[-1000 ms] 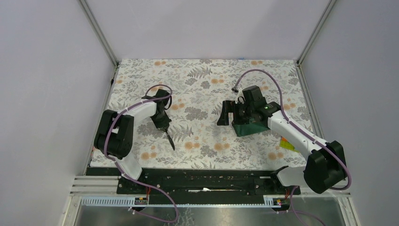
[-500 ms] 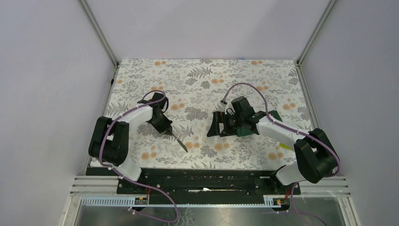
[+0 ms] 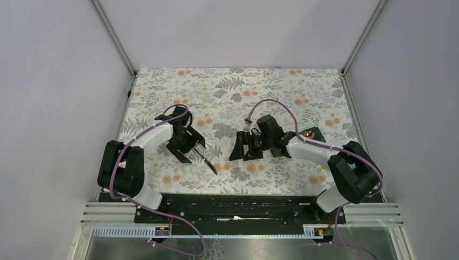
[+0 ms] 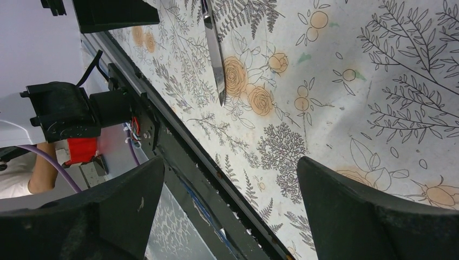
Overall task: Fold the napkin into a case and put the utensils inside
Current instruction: Pick up the knife from the corner of the board.
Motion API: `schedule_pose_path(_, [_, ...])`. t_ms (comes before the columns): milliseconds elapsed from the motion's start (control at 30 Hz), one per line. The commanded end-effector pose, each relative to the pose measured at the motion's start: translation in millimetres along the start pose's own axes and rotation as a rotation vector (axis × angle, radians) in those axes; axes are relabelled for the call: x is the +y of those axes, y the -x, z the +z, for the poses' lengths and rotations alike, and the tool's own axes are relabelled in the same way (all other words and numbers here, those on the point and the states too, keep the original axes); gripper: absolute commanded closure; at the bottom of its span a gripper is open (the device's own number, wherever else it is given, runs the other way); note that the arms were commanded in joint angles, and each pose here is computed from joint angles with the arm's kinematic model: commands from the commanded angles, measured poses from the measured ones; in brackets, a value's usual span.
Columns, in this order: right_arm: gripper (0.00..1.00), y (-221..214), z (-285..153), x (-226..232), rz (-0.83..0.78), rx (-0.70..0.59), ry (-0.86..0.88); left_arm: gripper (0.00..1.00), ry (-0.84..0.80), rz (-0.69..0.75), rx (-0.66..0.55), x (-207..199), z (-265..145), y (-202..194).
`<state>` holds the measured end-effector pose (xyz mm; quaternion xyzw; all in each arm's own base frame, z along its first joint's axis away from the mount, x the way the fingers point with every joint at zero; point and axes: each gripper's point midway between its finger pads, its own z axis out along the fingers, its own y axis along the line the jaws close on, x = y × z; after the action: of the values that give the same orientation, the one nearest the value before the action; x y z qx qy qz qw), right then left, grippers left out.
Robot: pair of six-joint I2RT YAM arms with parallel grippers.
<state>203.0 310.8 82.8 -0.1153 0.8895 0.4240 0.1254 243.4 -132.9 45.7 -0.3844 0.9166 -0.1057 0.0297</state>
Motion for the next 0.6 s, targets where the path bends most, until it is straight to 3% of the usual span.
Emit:
schedule_pose_path(0, [0.01,8.9,-0.4,6.7,-0.019,-0.040,0.011,0.11,-0.079,-0.077,0.063,-23.9,-13.9,-9.2])
schedule_pose_path(133, [0.02,7.7,-2.4,10.1,-0.010,-0.039,0.024,0.11,0.004,-0.071,0.054,-34.8,-12.3,5.3])
schedule_pose_path(400, [0.02,1.6,-10.1,6.5,-0.024,-0.050,0.006,0.30,0.117,-0.110,0.119,-29.9,20.6,8.2])
schedule_pose_path(567, [0.02,-1.6,-9.3,3.5,-0.026,-0.039,0.000,0.32,0.165,-0.135,0.128,-8.7,41.4,6.2])
